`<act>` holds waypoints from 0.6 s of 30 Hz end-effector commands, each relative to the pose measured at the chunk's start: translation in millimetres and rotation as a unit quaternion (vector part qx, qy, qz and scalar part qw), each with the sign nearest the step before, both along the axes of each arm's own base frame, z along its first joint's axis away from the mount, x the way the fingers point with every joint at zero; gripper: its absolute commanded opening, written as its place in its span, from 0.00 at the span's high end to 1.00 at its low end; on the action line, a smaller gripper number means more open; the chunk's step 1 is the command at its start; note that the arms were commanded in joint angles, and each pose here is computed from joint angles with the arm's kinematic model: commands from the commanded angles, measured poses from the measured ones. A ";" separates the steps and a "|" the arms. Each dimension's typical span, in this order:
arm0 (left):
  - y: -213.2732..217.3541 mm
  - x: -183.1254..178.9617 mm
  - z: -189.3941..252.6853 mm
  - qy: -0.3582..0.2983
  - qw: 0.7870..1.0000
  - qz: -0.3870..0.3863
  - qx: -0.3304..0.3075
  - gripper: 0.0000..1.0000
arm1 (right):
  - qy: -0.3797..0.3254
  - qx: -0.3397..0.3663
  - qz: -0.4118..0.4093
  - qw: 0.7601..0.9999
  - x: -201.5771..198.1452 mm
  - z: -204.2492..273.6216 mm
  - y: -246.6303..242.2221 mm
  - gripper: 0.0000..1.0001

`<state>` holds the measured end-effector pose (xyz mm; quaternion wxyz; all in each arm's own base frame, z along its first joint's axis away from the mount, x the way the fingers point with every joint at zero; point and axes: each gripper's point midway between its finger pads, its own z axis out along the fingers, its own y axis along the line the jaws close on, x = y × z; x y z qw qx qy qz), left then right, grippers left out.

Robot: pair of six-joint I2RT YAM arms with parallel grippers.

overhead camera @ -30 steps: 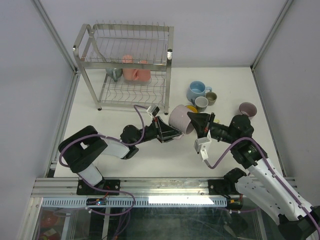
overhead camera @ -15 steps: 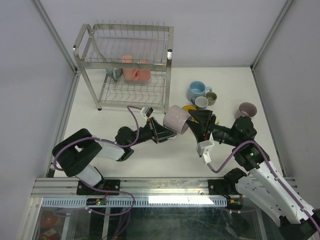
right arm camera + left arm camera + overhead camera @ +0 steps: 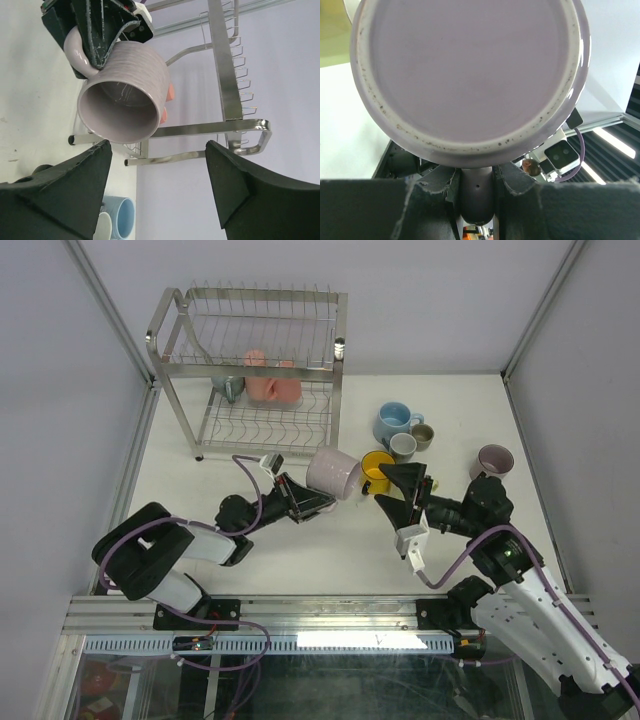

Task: Load the cups into the dish rack
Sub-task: Turn the cup upside down in the dish rack.

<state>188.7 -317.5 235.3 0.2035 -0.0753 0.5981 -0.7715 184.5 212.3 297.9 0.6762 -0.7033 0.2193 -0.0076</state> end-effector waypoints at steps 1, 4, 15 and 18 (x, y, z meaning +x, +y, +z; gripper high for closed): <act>32.2 -20.2 73.1 -0.150 0.982 0.029 -0.112 1.00 | 0.033 0.006 -0.005 0.999 -3.8 4.6 -2.1 0.20; 33.2 -18.8 64.3 -0.158 0.982 0.032 -0.096 1.00 | 0.079 -0.006 -0.013 0.997 -3.8 -4.7 -3.5 0.18; 38.5 -13.3 39.6 -0.186 0.981 0.040 -0.049 1.00 | 0.304 -0.095 -0.128 0.939 17.2 -20.2 -21.4 0.13; 40.2 -11.4 34.9 -0.194 0.979 0.044 -0.039 1.00 | 0.363 -0.113 -0.159 0.911 21.2 -14.3 -25.3 0.12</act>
